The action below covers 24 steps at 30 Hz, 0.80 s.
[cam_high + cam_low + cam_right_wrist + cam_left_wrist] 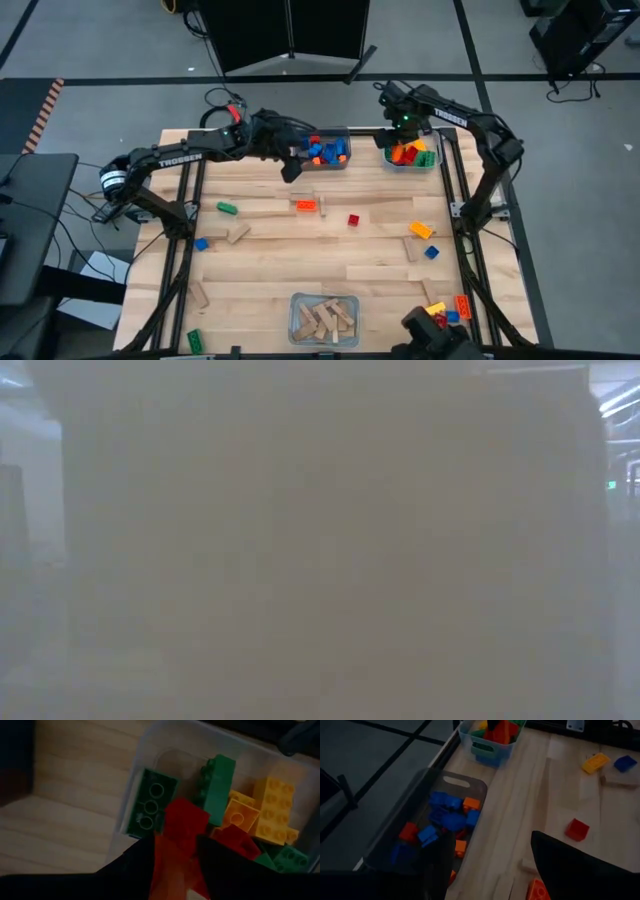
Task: Sort blocks by size
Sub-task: Put the large orange game piece into the transparent bin, then put the brown block into the gray bin
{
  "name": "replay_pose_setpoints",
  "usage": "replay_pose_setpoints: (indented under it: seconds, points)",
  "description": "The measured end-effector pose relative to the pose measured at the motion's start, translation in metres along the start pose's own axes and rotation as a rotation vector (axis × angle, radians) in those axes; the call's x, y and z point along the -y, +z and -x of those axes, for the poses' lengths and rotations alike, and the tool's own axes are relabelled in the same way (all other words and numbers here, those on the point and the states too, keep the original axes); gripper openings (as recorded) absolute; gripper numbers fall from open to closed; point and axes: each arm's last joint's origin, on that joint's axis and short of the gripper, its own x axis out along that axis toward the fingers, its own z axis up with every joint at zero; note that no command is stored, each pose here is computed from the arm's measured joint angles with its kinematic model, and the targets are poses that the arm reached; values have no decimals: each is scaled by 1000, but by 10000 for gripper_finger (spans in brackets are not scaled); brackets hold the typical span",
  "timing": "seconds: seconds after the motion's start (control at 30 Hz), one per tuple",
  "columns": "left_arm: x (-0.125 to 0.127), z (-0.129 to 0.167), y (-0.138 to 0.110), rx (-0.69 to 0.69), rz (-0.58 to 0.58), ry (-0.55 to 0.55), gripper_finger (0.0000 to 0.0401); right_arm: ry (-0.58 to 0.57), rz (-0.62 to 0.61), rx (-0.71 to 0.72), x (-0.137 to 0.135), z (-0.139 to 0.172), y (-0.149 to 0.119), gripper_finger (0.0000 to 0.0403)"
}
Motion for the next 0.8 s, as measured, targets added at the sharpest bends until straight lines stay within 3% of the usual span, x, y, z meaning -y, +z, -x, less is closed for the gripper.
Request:
replay_pose_setpoints:
  seconds: [0.2, 0.43, 0.6, 0.8]
  points:
    - [0, 0, -2, -19, 2, -1, 266, 3, -4, 41, 2, 11, -2, 182]
    - [0, 0, -1, -15, -17, -1, 266, 43, -63, 161, 9, 53, -20, 198]
    - [1, 0, -2, -17, 10, -4, 266, 89, -56, 174, 2, 88, -60, 193]
    - [8, 0, -3, -37, 61, -38, 266, 47, -15, 238, -12, 125, -127, 185]
